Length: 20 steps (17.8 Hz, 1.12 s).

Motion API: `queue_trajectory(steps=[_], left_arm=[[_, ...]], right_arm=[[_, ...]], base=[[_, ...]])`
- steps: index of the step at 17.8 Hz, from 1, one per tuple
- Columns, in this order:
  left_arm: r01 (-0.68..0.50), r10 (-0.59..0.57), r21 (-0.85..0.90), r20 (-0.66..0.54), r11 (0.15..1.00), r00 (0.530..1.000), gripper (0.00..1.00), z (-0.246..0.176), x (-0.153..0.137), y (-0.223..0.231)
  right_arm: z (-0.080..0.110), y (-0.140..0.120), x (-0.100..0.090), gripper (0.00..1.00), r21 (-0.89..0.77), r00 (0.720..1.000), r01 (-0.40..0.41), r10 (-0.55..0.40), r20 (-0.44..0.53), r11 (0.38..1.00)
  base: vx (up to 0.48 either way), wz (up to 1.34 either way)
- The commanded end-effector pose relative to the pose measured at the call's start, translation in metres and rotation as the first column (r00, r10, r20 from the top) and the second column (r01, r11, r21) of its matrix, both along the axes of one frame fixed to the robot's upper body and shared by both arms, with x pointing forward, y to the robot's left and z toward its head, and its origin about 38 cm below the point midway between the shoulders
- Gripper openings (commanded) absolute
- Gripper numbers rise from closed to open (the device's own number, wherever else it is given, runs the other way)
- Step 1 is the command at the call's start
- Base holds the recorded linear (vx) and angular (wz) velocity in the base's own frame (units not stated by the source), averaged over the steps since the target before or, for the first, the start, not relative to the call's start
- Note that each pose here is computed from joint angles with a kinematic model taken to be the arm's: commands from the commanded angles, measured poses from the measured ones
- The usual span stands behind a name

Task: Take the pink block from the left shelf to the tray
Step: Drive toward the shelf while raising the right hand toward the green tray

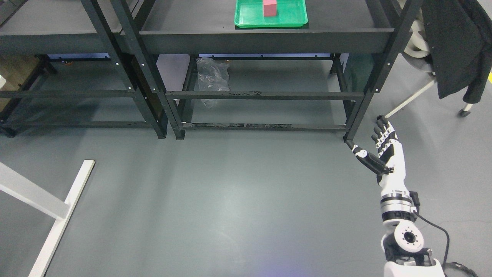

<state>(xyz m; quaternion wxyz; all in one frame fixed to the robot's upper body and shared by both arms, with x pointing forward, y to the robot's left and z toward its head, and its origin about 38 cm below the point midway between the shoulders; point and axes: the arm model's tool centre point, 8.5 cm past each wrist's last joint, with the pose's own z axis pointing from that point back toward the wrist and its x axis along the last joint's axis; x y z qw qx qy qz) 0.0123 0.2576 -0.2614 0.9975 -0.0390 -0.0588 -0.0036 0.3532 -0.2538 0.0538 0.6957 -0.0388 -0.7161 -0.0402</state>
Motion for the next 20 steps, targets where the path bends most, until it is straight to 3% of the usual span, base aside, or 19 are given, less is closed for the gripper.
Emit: queue_trajectory(steps=[1, 3, 4, 6, 7, 8, 10, 12, 15, 18, 19, 20], left_arm=[[0.000, 0.000, 0.016, -0.002, 1.000, 1.000, 1.00, 0.001, -0.007, 0.011], [0.000, 0.000, 0.016, -0.002, 1.000, 1.000, 1.00, 0.001, -0.007, 0.011], [0.000, 0.000, 0.016, -0.002, 1.000, 1.000, 1.00, 0.001, -0.007, 0.011], [0.000, 0.000, 0.016, -0.002, 1.000, 1.000, 1.00, 0.001, -0.007, 0.011], [0.000, 0.000, 0.016, -0.002, 1.000, 1.000, 1.00, 0.001, -0.007, 0.011], [0.000, 0.000, 0.016, -0.002, 1.000, 1.000, 1.00, 0.001, -0.007, 0.011], [0.000, 0.000, 0.016, -0.002, 1.000, 1.000, 1.00, 0.001, -0.007, 0.011], [0.000, 0.000, 0.016, -0.002, 1.000, 1.000, 1.00, 0.001, -0.007, 0.011], [0.000, 0.000, 0.016, -0.002, 1.000, 1.000, 1.00, 0.001, -0.007, 0.011], [0.000, 0.000, 0.016, -0.002, 1.000, 1.000, 1.00, 0.001, -0.007, 0.011], [0.000, 0.000, 0.016, -0.002, 1.000, 1.000, 1.00, 0.001, -0.007, 0.011], [0.000, 0.000, 0.016, -0.002, 1.000, 1.000, 1.00, 0.001, -0.007, 0.011]], right_arm=[[0.008, 0.005, 0.000, 0.99, -0.024, 0.997, -0.033, 0.034, 0.069, 0.999], [0.014, 0.007, 0.001, 0.99, -0.124, 0.993, -0.036, 0.050, 0.106, 0.992], [0.016, 0.010, 0.003, 0.99, -0.279, 0.993, -0.034, 0.064, 0.102, 0.960], [0.018, 0.017, 0.008, 0.99, -0.611, 0.995, -0.037, 0.088, 0.054, 0.791], [0.017, 0.028, 0.009, 0.99, -0.736, 0.994, -0.054, 0.109, 0.027, 0.675], [0.015, 0.041, 0.009, 0.99, -0.792, 0.991, -0.076, 0.136, 0.009, 0.606], [0.011, 0.049, 0.008, 0.99, -0.800, 0.988, -0.108, 0.152, -0.021, 0.590], [0.014, 0.050, 0.006, 0.99, -0.798, 0.988, -0.089, 0.153, 0.003, 0.596], [0.036, 0.050, 0.007, 0.99, -0.804, 0.982, -0.021, 0.165, 0.097, 0.595], [0.035, 0.051, 0.006, 0.99, -0.939, 0.981, 0.006, 0.181, 0.072, 0.344], [0.034, 0.053, 0.006, 0.99, -0.960, 0.981, 0.014, 0.180, 0.067, 0.279], [0.034, 0.053, 0.006, 0.99, -0.966, 0.982, 0.019, 0.178, 0.067, 0.257]], base=[[0.095, 0.06], [0.110, 0.09], [0.136, 0.11], [0.141, 0.13], [0.146, 0.15], [0.152, 0.15], [0.146, 0.14], [0.109, 0.01], [0.094, -0.19], [0.092, -0.29], [0.093, -0.22], [0.093, -0.22]])
